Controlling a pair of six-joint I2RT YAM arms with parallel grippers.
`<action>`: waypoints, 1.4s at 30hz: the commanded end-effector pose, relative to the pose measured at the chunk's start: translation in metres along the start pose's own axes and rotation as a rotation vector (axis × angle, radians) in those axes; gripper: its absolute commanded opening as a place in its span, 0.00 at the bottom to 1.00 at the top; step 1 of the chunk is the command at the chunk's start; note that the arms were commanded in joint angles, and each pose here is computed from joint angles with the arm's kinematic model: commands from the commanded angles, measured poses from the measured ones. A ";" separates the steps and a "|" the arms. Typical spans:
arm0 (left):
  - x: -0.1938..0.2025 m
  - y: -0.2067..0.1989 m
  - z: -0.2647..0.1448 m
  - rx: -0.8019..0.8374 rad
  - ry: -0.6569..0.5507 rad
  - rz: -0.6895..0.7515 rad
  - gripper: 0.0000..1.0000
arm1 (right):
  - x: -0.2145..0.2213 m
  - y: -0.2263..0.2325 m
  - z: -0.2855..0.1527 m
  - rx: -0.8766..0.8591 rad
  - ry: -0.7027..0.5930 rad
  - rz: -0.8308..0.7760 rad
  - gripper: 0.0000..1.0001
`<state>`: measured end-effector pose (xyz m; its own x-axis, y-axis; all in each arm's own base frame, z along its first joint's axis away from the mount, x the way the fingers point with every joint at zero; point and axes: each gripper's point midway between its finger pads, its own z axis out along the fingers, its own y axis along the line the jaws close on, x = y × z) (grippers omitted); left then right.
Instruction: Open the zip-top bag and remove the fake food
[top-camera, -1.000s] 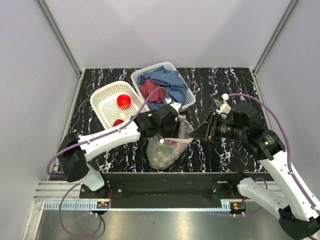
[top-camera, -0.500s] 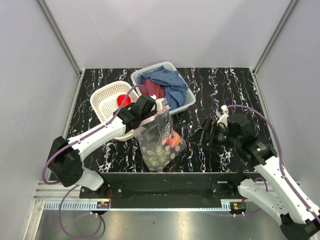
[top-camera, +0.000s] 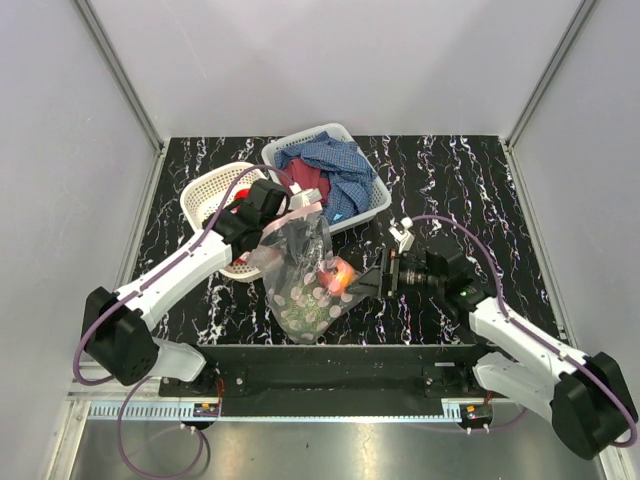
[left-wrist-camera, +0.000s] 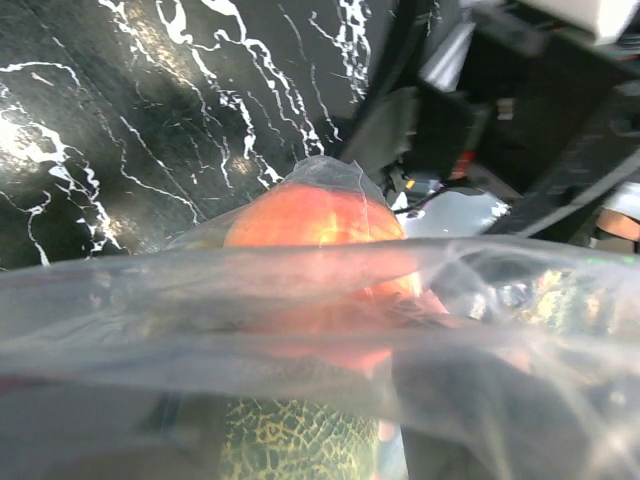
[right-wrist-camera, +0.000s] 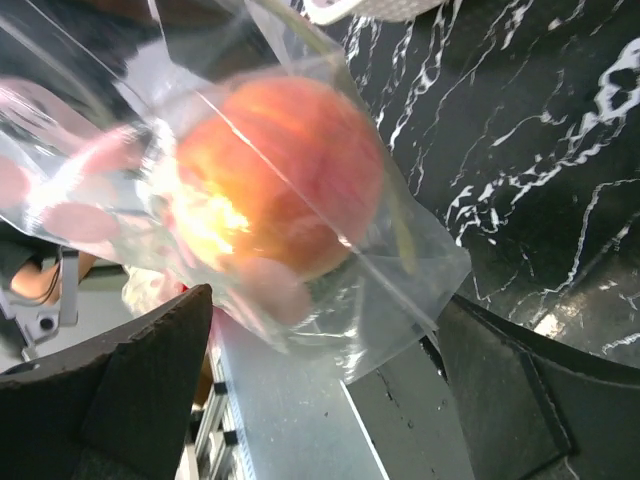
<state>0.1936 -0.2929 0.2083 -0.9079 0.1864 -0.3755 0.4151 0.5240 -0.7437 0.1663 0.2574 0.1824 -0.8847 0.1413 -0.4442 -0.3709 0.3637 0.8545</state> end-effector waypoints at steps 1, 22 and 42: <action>-0.003 -0.025 -0.018 0.123 -0.005 0.040 0.00 | -0.005 0.032 0.006 -0.193 0.007 -0.110 0.99; -0.025 0.011 -0.043 -0.081 -0.178 0.068 0.00 | 0.002 -0.062 -0.002 0.285 -0.103 0.123 0.00; -0.004 -0.040 -0.069 -0.041 -0.341 -0.113 0.00 | -0.023 -0.051 -0.052 0.786 0.074 0.226 0.89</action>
<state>0.1790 -0.2455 0.2425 -0.8916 -0.0707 -0.4473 0.3224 0.5946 -0.7366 0.2059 0.2218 0.1271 -0.9509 0.1965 -0.2392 0.0147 0.8006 0.5990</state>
